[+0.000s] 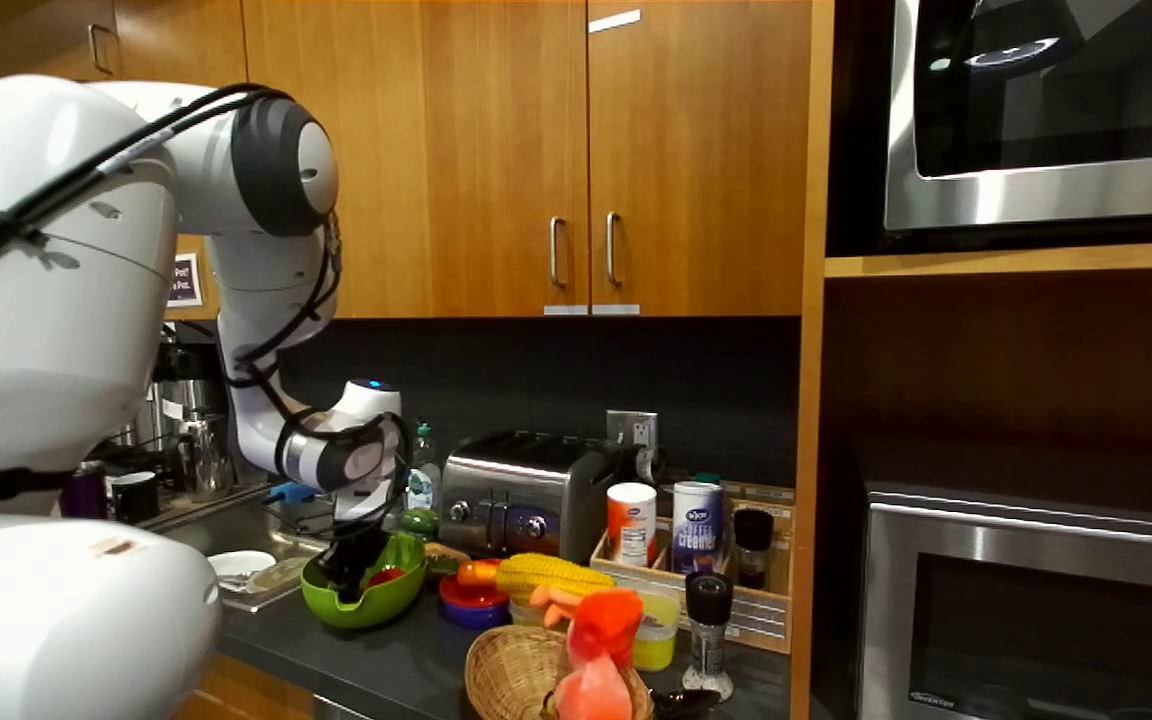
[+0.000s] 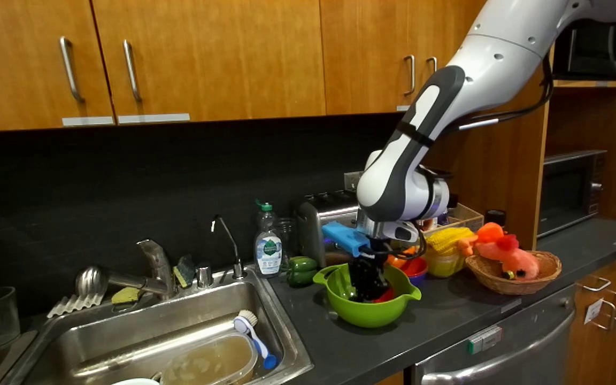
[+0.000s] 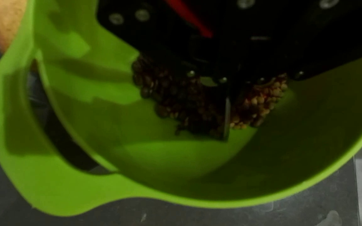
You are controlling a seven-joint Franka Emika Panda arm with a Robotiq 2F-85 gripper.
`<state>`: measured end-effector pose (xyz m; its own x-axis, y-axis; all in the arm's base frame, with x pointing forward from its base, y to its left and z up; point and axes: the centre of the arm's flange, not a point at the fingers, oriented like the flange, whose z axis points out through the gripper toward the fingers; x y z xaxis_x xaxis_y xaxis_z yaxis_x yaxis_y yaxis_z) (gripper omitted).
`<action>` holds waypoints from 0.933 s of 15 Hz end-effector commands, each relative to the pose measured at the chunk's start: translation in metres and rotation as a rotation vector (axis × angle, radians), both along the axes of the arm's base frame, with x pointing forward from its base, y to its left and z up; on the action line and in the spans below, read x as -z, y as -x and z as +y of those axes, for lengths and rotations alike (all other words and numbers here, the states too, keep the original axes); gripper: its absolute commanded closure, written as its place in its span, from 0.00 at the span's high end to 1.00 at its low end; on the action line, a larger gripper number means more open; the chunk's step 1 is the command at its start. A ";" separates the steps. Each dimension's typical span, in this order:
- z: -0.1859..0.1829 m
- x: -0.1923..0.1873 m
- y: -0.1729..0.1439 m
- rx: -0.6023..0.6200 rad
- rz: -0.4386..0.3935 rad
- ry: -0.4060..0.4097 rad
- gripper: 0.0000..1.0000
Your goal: Lift the orange measuring spoon from the green bowl, use it to get some content from the green bowl and then put it back
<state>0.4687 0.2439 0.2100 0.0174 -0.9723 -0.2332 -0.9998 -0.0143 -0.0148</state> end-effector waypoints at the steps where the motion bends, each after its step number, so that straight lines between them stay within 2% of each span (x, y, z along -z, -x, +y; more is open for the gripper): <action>1: -0.004 -0.012 -0.002 -0.001 0.009 -0.004 0.40; 4: -0.005 -0.014 -0.005 -0.004 0.016 -0.002 0.58; 5: -0.005 -0.015 -0.006 -0.005 0.018 -0.001 0.41; 6: -0.004 -0.015 -0.007 -0.008 0.020 -0.001 0.18; 7: -0.004 -0.016 -0.007 -0.010 0.022 -0.001 0.18; 10: -0.003 -0.017 -0.009 -0.011 0.023 -0.003 0.00; 14: -0.003 -0.018 -0.010 -0.012 0.023 -0.006 0.01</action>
